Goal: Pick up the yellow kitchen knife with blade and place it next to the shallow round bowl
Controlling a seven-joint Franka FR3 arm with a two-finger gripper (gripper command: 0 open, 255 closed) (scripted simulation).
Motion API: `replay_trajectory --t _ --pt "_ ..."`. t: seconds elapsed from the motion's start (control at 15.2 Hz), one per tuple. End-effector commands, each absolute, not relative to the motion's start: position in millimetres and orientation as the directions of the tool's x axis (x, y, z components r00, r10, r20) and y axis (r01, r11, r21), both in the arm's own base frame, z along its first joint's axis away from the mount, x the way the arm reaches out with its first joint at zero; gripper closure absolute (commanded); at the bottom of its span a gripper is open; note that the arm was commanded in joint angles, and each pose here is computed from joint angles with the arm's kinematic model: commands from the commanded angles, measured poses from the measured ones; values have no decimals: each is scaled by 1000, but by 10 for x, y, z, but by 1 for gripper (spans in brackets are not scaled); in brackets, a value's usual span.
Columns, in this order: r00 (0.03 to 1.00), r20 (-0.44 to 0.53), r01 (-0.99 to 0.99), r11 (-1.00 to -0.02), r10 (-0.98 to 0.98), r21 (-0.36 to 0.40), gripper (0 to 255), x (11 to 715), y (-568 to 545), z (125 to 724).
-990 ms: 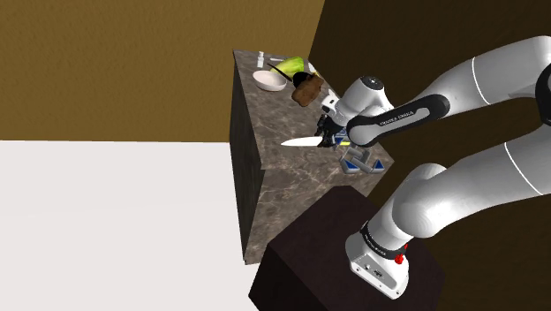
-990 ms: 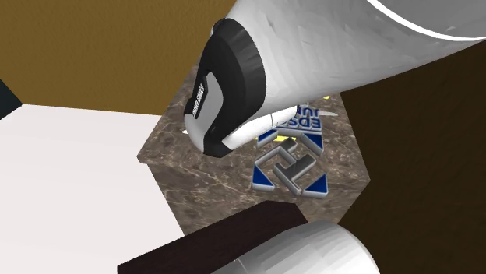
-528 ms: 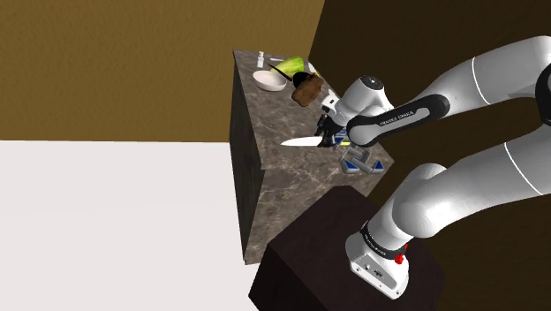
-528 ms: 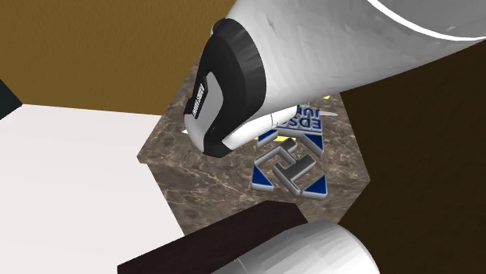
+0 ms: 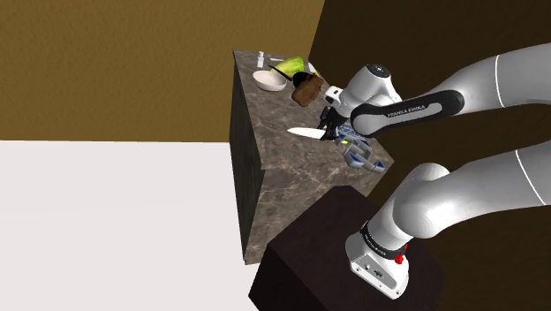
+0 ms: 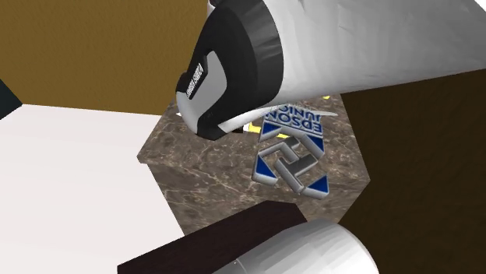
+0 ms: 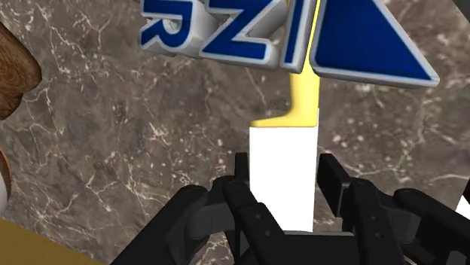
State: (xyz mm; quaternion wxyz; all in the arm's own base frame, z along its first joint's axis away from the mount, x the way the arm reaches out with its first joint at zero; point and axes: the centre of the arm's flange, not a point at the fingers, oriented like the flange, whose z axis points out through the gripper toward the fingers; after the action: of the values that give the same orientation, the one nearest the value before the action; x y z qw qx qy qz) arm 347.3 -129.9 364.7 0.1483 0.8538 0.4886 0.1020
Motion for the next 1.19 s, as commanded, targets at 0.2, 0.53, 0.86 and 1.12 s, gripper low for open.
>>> replay_trajectory --t 0.2,0.53,0.86,1.12 --pt "502 29 804 -478 865 353 255 3472 -1300 3913" --pt "502 29 804 -478 865 353 255 3472 -1300 4177" --pt "502 29 804 -478 865 353 255 3472 -1300 4441" --pt "502 29 804 -478 865 353 255 3472 -1300 4600"
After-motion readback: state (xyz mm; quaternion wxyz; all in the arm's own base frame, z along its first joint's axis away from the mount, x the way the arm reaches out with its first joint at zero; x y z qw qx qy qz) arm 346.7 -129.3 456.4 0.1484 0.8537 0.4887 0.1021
